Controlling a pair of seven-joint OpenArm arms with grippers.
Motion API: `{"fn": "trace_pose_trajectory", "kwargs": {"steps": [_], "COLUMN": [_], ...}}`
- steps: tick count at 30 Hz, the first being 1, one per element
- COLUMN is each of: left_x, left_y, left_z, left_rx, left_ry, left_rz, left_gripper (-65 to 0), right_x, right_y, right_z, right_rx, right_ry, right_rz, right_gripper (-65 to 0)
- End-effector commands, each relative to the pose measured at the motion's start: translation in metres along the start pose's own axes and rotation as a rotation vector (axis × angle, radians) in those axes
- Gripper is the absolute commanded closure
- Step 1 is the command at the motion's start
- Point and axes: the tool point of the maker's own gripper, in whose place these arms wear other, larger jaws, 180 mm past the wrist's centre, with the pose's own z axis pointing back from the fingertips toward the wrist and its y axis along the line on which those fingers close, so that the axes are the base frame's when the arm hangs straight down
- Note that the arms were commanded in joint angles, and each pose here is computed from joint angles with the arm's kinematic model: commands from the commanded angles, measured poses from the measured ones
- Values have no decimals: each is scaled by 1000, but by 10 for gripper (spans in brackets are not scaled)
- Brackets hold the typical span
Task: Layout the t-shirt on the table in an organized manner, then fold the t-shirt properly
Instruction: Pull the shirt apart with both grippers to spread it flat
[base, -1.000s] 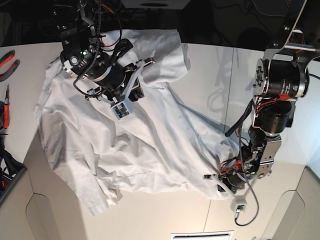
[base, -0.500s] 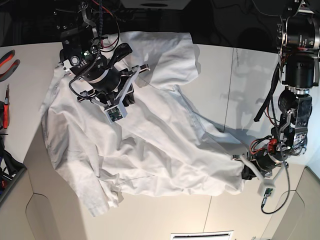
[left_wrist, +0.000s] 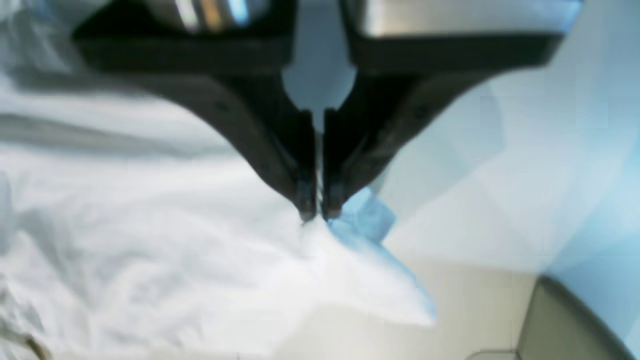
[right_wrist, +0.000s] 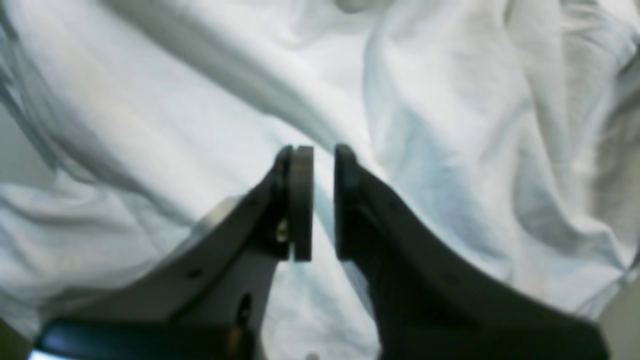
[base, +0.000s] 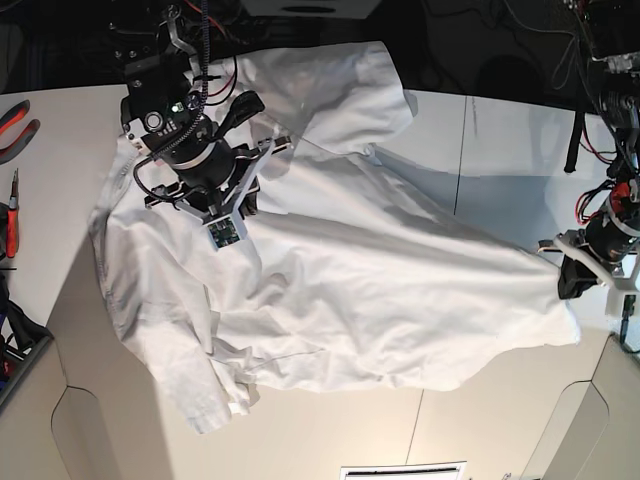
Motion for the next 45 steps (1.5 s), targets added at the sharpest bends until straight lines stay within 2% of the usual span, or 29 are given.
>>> {"fn": "trace_pose_trajectory", "kwargs": {"steps": [1,8,10,11,12,13,17,19,21,23,25,27,30,36,41,45], "left_x": [8,-48,-55,-57,-59,-60,-45,-32,-20,-8,6,13,3,-52,-47,-50], "left_y": [7,16,23,26,31,37,64,64,48,26,2,-13,-31,-39,-42,-36], "left_z": [6,21,23,24,24,26,31,30,22,11,-1,-14,-38,-88,-100,-100], "left_rx": [12,74,103,121,144,177,330,334,250,147,59,20,-26,-68,-97,-82], "left_ry": [-26,106,134,145,160,167,110,45,-4,-39,-78,-86,-37,163,176,192], "left_rz": [-14,-47,-91,-119,-148,-168,-226,-219,-187,-165,-153,-163,-186,-179,-180,-206], "left_gripper": [0,-4,-180,-245,-272,-273,-272,-271,-262,-169,-10,0,0,0,0,0], "right_x": [14,12,12,12,12,12,8,5,3,2,0,-2,-5,-28,-75,-111], "right_y": [-2,-6,-6,-6,-6,-7,-16,-23,-28,-33,-34,-32,-24,-5,6,-24], "right_z": [2,2,2,2,2,3,3,4,5,6,7,11,24,58,62,53], "right_rx": [-6,-12,-13,-13,-13,-14,-47,-68,-79,-88,-91,-87,-70,-54,-32,-115], "right_ry": [-49,-44,-44,-44,-43,-43,-31,-22,-17,-12,-1,17,21,33,113,191], "right_rz": [-1,10,11,11,11,13,52,78,94,102,103,97,82,35,5,-39], "right_gripper": [-68,-68,-68,-69,-69,-70,-71,-70,-70,-68,0,0,0,0,0,0]}}
